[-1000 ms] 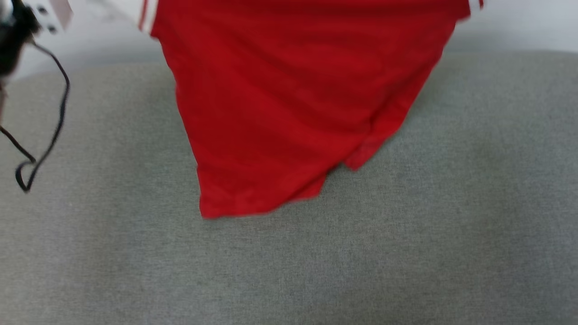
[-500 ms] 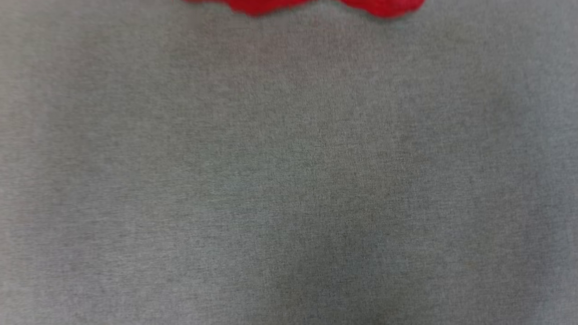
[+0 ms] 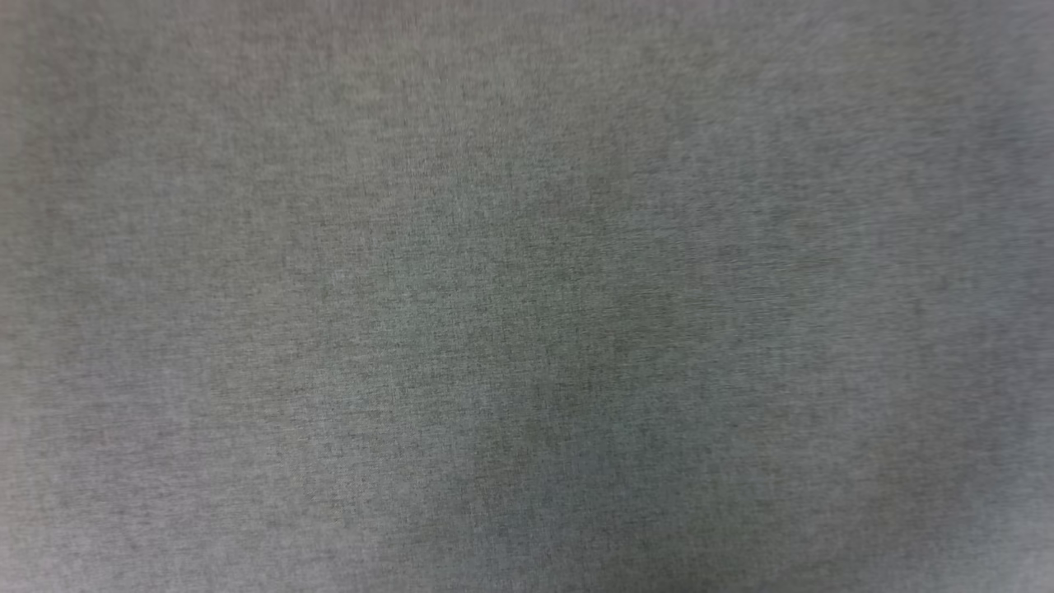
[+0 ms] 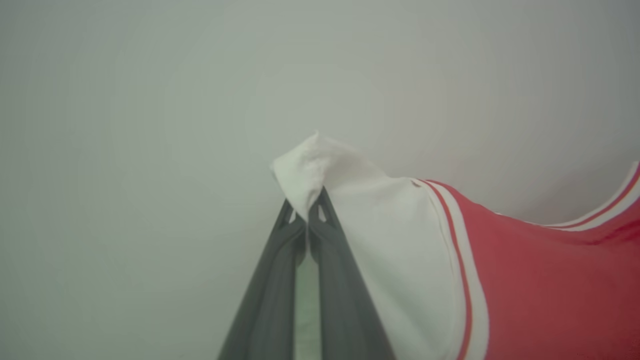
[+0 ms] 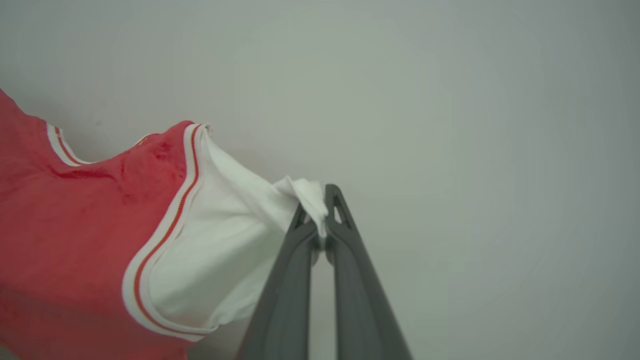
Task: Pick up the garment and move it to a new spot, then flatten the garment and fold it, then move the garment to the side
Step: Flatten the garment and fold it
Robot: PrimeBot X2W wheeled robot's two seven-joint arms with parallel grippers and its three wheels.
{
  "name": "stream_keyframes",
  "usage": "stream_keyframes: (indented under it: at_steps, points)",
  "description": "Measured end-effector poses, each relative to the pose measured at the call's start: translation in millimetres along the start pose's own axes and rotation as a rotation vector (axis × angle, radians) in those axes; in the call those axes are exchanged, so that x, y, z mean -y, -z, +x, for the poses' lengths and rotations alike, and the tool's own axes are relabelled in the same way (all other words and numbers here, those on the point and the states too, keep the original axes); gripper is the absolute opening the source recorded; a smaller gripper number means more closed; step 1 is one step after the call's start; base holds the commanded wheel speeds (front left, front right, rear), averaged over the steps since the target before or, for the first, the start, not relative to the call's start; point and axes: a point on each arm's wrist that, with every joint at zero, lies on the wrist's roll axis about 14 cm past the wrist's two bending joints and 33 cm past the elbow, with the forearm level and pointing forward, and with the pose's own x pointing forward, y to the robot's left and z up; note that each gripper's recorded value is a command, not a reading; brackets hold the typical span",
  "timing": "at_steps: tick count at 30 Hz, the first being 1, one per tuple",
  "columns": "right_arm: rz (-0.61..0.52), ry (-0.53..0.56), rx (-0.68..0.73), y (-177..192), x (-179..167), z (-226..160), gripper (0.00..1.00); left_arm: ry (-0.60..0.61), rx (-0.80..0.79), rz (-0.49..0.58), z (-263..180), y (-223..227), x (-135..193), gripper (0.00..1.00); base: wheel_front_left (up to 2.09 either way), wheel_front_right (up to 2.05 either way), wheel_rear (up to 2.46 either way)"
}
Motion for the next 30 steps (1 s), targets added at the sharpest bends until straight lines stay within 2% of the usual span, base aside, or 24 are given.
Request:
stream_keyframes:
  at_steps: [6, 14, 21, 25, 30]
  points:
    - [0.066, -0.038, -0.08, 54.5, -21.2, 5.7, 0.0, -0.023, -0.053, -0.052, -9.9, 51.4, -3.7, 0.0, 0.0, 0.0, 0.0]
    - [0.15, -0.071, -0.164, 90.3, -34.6, -18.8, 0.0, -0.004, -0.092, -0.096, -44.9, 73.8, -2.7, 0.0, 0.0, 0.0, 0.0]
    - [0.238, -0.1, -0.315, 129.2, -50.2, -85.1, 0.0, -0.016, -0.161, -0.143, -111.8, 82.3, -6.0, 0.0, 0.0, 0.0, 0.0]
    - [0.285, -0.122, -0.408, 146.7, -62.8, -137.5, 0.0, -0.049, -0.207, -0.163, -162.9, 81.1, -14.3, 0.0, 0.0, 0.0, 0.0]
    - [0.35, -0.125, -0.464, 150.2, -71.6, -199.3, 0.0, -0.088, -0.249, -0.183, -227.3, 75.3, -15.4, 0.0, 0.0, 0.0, 0.0]
